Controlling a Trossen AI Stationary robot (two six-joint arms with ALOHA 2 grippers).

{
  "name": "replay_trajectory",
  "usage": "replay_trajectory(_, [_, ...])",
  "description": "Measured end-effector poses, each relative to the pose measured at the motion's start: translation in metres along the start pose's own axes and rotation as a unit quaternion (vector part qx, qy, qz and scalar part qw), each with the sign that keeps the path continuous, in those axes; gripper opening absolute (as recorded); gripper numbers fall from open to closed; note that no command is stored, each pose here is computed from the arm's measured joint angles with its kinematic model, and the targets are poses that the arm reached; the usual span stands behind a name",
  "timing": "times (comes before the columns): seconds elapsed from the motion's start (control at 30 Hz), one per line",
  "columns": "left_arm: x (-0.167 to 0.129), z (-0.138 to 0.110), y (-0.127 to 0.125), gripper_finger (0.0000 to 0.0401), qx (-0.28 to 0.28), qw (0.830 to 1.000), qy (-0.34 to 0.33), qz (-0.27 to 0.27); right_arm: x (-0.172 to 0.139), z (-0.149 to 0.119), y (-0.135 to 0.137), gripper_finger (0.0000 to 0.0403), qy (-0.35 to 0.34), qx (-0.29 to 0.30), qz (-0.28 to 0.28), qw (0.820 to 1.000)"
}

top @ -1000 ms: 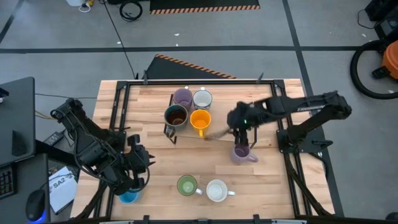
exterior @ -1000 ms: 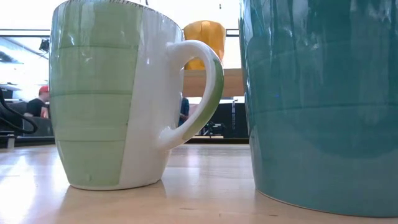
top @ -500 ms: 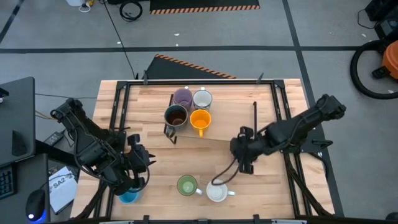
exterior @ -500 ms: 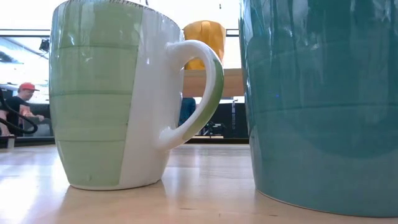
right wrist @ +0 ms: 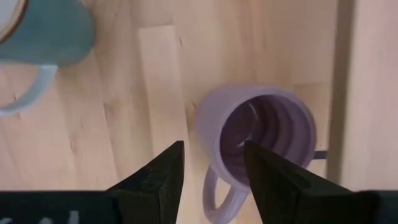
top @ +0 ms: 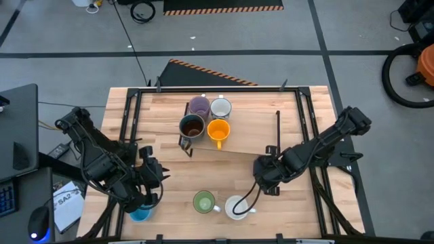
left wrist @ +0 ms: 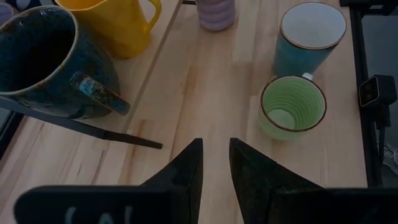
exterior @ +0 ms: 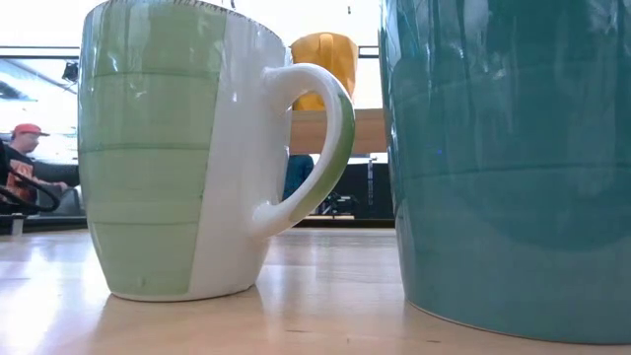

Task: Place coffee mugs
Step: Put the violet mug on the shelf

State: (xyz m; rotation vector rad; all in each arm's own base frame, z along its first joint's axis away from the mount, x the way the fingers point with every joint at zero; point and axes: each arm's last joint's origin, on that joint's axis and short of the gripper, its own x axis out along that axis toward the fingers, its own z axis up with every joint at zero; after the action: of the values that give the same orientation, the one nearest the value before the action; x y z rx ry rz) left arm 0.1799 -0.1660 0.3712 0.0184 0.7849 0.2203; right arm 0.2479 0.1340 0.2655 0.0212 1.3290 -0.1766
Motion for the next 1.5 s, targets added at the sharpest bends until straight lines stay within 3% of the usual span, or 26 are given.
replay_trajectory(0.2, [0.0,0.0,0.0,0.0084,0.0,1.0,0.0,0.0,0.019,-0.004,0.001,0.0159,-0.002,0.007,0.032,0.999])
replay_trajectory(0.37, [0.0,0.0,0.0,0.0084,-0.006,1.0,0.001,-0.001,0.025,-0.006,-0.002,0.0158,-0.009,0.01,0.005,1.0])
replay_trajectory(0.87, [0.0,0.0,0.0,0.0084,-0.006,1.0,0.004,-0.004,0.049,-0.018,-0.005,0.0149,0.017,0.002,0.0,1.0])
replay_trajectory(1.17, [0.0,-0.001,0.0,0.0084,0.002,1.0,0.005,-0.001,0.049,-0.013,-0.001,0.01,-0.006,-0.013,0.021,1.0])
replay_trajectory(1.5, [0.0,-0.001,0.0,0.0084,0.003,1.0,0.005,0.0,0.048,-0.009,0.006,0.0029,-0.009,-0.002,0.084,0.996])
